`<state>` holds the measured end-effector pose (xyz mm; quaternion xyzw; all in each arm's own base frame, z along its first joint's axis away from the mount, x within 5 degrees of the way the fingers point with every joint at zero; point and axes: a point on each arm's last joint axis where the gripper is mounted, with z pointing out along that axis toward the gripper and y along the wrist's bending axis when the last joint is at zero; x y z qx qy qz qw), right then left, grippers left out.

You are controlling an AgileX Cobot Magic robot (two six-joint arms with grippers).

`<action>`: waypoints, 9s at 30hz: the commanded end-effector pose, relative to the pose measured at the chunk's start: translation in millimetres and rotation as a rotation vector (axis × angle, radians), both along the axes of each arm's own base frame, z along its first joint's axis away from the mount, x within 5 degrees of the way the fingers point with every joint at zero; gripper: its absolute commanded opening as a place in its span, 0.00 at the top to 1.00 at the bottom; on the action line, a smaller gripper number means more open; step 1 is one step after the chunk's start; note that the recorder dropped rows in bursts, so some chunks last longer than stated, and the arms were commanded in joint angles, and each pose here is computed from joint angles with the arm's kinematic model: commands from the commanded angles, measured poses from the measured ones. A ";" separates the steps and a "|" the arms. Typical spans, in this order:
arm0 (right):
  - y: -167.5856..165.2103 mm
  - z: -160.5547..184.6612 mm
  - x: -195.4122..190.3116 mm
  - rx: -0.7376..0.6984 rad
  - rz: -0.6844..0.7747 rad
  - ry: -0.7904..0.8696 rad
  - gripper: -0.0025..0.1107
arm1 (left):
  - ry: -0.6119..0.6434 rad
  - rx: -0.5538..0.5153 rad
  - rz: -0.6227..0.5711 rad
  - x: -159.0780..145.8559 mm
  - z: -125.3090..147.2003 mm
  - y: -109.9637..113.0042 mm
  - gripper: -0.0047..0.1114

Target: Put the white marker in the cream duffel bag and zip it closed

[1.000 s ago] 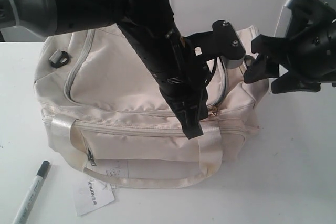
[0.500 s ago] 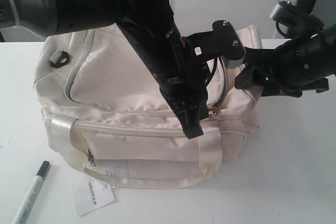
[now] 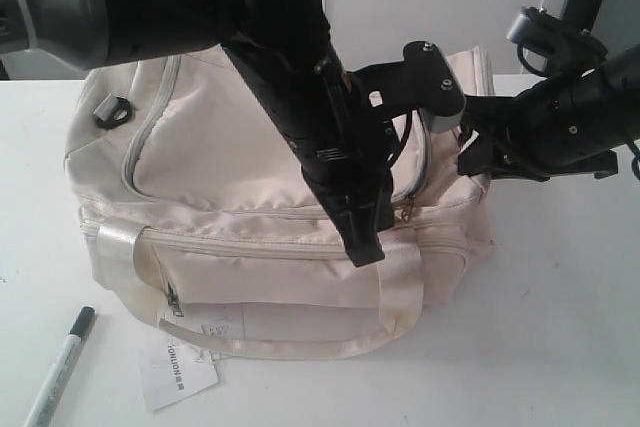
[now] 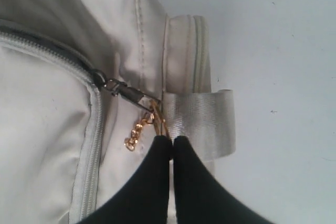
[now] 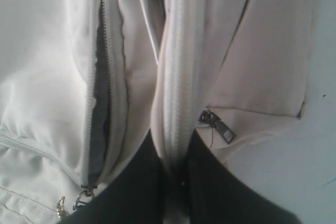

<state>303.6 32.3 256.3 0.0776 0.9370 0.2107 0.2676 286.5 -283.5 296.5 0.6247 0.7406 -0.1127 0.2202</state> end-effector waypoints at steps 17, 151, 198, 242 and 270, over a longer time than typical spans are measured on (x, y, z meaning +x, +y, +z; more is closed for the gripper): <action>-2.5 -0.7 2.9 -0.028 -0.009 -0.038 0.98 | 0.088 0.128 -0.044 -12.3 -2.0 10.5 0.96; 14.3 61.1 -13.5 0.173 -0.005 -0.123 0.45 | -0.025 0.212 0.090 -21.0 35.4 40.2 0.96; 32.0 13.8 19.9 0.041 0.052 -0.104 0.98 | -0.062 0.229 0.096 -21.5 41.4 45.2 0.96; 29.7 14.6 20.9 0.004 0.056 -0.129 0.98 | 0.029 0.406 0.190 -9.5 38.3 85.6 0.96; 29.2 15.0 21.7 -0.002 0.052 -0.140 0.98 | 0.040 0.396 0.196 -8.6 38.2 86.8 0.96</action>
